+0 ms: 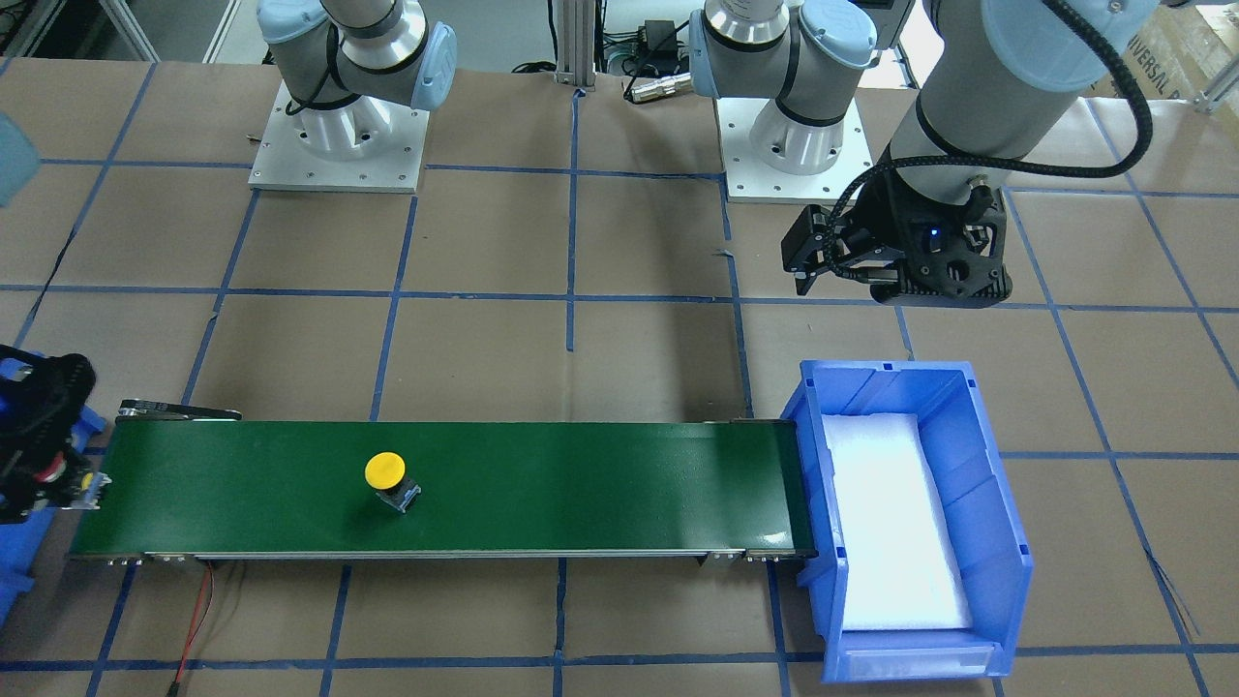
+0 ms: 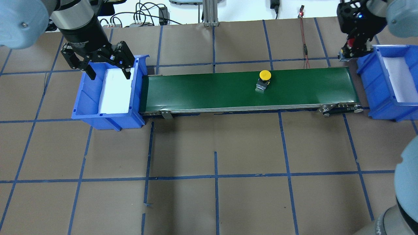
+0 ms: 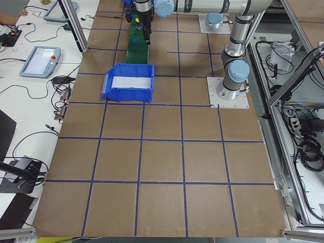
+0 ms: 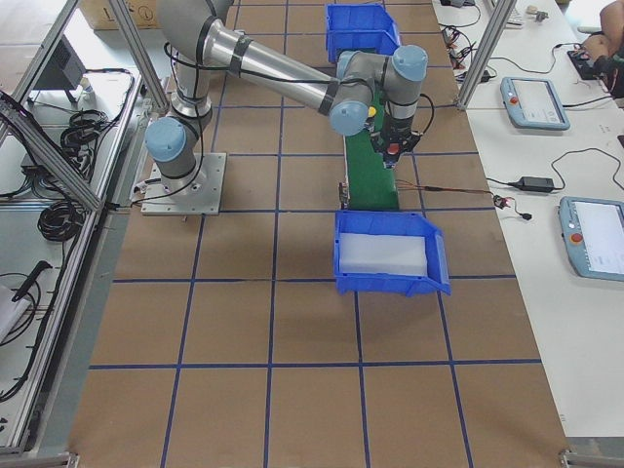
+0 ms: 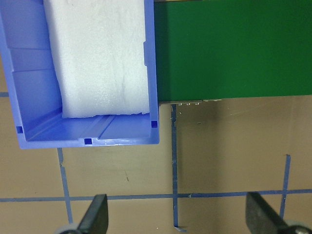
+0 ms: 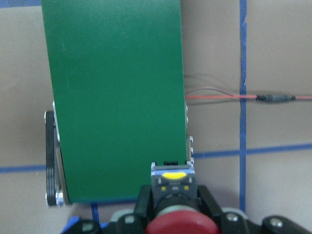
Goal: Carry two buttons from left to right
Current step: 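Carry the red button with the right gripper into the far blue bin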
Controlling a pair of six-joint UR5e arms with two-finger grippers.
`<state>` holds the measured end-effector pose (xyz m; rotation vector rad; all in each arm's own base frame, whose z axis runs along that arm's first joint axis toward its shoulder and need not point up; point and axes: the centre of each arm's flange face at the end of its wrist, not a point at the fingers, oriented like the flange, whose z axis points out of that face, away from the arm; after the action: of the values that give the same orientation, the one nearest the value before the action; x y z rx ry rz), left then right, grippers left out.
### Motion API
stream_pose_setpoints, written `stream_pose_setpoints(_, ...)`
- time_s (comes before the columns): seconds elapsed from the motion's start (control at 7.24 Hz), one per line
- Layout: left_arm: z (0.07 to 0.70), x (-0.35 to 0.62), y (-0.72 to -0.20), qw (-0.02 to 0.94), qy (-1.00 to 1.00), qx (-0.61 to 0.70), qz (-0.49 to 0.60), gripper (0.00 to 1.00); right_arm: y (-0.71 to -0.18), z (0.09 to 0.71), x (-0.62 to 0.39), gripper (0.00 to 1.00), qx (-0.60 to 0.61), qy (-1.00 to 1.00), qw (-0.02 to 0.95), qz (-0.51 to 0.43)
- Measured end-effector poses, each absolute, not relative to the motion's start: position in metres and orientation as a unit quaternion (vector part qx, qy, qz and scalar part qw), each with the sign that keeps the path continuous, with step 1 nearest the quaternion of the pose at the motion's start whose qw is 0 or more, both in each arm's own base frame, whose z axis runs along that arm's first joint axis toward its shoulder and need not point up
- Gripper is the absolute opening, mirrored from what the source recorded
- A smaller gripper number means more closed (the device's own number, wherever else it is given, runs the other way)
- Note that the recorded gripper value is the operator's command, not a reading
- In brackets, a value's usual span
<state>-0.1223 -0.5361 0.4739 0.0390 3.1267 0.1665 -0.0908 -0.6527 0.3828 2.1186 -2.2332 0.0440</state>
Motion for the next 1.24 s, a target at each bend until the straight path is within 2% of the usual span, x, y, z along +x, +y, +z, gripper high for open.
stream_pose_setpoints(0.41, 0.474, -0.122, -0.536, 0.005, 0.999, 0.013, 0.052, 1.00, -0.633, 0.374, -0.243, 0.09, 0.722, -0.691, 0.038, 0.002)
stream_pose_setpoints(0.83, 0.475, -0.122, -0.535, 0.005, 0.999, 0.013, 0.051, 1.00, -0.630, 0.295, -0.327, 0.12, 0.732, -0.681, 0.022, -0.006)
stream_pose_setpoints(1.1, 0.475, -0.123, -0.536, 0.004, 0.999, 0.012, 0.051, 1.00, -0.631, 0.259, -0.333, 0.27, 0.733, -0.680, -0.001, -0.007)
stream_pose_setpoints(1.24, 0.475, -0.123, -0.536, 0.004, 0.999, 0.011, 0.052, 1.00, -0.632, 0.246, -0.334, 0.58, 0.733, -0.681, -0.006, -0.006)
